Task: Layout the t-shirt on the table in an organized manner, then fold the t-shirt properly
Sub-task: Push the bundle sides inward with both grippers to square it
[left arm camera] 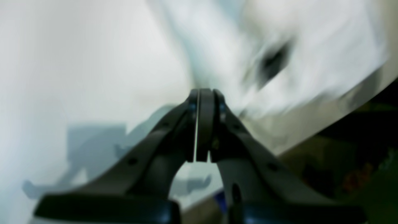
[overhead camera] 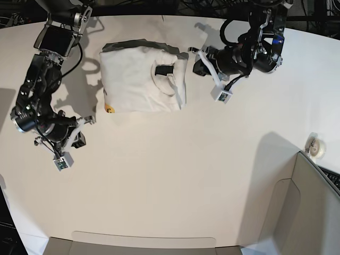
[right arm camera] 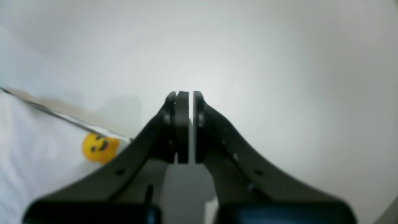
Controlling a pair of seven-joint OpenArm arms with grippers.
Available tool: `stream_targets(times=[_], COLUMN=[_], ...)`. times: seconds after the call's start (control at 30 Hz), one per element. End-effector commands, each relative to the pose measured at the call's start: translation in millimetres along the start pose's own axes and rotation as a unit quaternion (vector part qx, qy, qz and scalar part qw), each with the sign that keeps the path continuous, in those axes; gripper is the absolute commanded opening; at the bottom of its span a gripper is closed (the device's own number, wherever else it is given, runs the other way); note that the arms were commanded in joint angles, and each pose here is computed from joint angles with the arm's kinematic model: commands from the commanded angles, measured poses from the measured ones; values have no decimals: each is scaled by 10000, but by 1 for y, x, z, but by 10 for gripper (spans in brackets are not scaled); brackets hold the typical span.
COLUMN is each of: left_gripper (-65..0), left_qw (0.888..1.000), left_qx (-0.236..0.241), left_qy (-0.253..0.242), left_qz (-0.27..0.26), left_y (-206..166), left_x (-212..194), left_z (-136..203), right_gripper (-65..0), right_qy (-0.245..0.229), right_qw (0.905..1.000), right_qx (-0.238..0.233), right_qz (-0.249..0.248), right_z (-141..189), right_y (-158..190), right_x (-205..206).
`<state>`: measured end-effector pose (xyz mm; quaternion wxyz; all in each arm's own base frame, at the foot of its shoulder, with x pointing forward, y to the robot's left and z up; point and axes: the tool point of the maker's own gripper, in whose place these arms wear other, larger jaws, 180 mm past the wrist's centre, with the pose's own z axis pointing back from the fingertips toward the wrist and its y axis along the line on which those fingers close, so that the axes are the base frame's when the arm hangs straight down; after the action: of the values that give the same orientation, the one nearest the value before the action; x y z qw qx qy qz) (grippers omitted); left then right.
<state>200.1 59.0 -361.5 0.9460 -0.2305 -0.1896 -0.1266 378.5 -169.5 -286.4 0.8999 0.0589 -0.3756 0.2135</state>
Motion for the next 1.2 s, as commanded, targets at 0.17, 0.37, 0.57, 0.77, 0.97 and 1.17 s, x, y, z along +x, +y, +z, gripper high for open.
stream_targets(times=[0.17, 0.37, 0.57, 0.77, 0.97, 1.17], left_gripper=[-649, -649, -649, -649, -649, -649], left_qw=[9998, 9980, 9972, 9975, 9982, 9990], left_qx=[110, -359, -576, -657, -572, -407], left_qy=[178, 490, 370, 262, 146, 78], left_qz=[-9, -191, -290, -6, 142, 192], left_y=[10, -27, -43, -44, -34, -17], left_x=[-30, -61, -54, -29, -9, 7], left_z=[6, -8, -19, -47, -64, -72], right_gripper=[-639, -639, -639, -639, -639, -639], right_qy=[-207, 74, 245, 476, 528, 733], right_qw=[9928, 9888, 9891, 9885, 9876, 9855], right_qx=[300, 854, 934, 872, 770, 722], right_qz=[1137, 1224, 1114, 1136, 1262, 1352], right_z=[-38, -80, -87, -83, -67, -53], right_y=[54, 90, 90, 84, 84, 83], right_x=[40, 17, 2, -25, -48, -78])
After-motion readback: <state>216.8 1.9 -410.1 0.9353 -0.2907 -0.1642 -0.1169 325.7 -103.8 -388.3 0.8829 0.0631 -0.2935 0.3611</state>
